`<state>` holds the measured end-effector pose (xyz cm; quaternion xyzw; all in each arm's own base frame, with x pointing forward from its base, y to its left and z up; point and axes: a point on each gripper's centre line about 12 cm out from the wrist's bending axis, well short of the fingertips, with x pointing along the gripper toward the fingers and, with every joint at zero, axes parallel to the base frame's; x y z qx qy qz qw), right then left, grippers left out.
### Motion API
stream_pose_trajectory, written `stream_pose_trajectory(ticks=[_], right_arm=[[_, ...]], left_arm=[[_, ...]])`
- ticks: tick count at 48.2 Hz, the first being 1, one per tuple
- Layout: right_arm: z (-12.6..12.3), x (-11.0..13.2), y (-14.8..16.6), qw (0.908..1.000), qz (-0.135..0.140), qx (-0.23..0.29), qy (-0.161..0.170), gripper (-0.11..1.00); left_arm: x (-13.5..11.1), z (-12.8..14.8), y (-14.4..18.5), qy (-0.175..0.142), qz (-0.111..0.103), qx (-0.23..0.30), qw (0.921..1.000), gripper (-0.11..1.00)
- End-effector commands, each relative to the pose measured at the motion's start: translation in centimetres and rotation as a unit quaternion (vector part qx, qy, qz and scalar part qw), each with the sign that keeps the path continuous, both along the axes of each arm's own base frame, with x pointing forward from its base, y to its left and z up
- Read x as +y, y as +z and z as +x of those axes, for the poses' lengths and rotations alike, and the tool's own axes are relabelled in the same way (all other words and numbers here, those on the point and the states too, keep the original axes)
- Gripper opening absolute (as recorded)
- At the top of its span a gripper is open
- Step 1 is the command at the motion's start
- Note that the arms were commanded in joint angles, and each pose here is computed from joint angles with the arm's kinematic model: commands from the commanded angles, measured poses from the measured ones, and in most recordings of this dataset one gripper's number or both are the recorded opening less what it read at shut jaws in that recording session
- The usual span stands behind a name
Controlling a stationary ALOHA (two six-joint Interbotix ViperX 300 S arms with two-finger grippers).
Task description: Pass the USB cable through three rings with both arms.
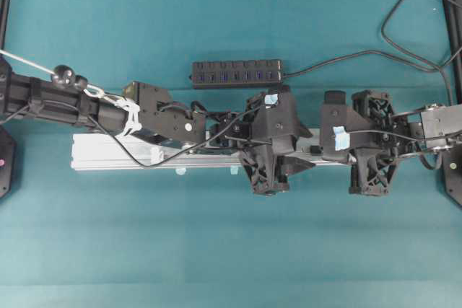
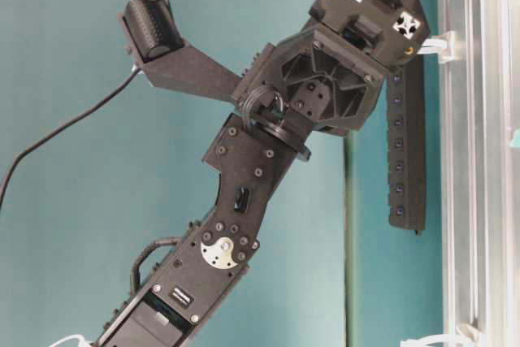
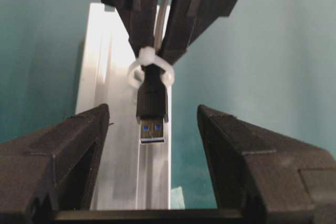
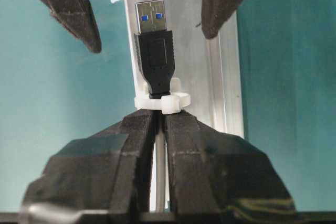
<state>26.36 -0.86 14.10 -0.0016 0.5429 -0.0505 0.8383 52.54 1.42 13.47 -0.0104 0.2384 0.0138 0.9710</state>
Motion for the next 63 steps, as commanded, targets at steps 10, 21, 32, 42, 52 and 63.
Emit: stream_pose_trajectory(ticks=[10,21,32,42,52,63], right_arm=[[0.19,0.06,0.32,0.9999,0.003,-0.009,-0.004,-0.07],[0.19,0.06,0.32,0.9999,0.003,-0.009,-0.004,-0.07],[0.19,0.06,0.32,1.0,0.003,-0.009,-0.003,-0.07],[0.19,0.06,0.28,1.0,0.003,-0.008,-0.003,-0.07],[0.24,0.06,0.33,1.0,0.003,-0.009,-0.003,-0.07],[0.22,0.07,0.3,0.9999,0.003,-0.01,-0.003,-0.07]], left_arm=[[-0.16,0.41,0.63,-0.002,0.002,-0.012,0.9999,0.69],[-0.16,0.44,0.5,-0.003,0.002,-0.011,0.9999,0.67],[-0.08,0.52,0.53,-0.002,0.003,-0.011,0.9999,0.58],[-0.15,0.71,0.64,-0.003,0.003,-0.015,0.9999,0.51],[-0.23,0.68,0.49,-0.004,0.003,-0.008,1.0,0.49],[-0.31,0.48,-0.09,-0.005,0.003,0.015,0.9999,0.42]])
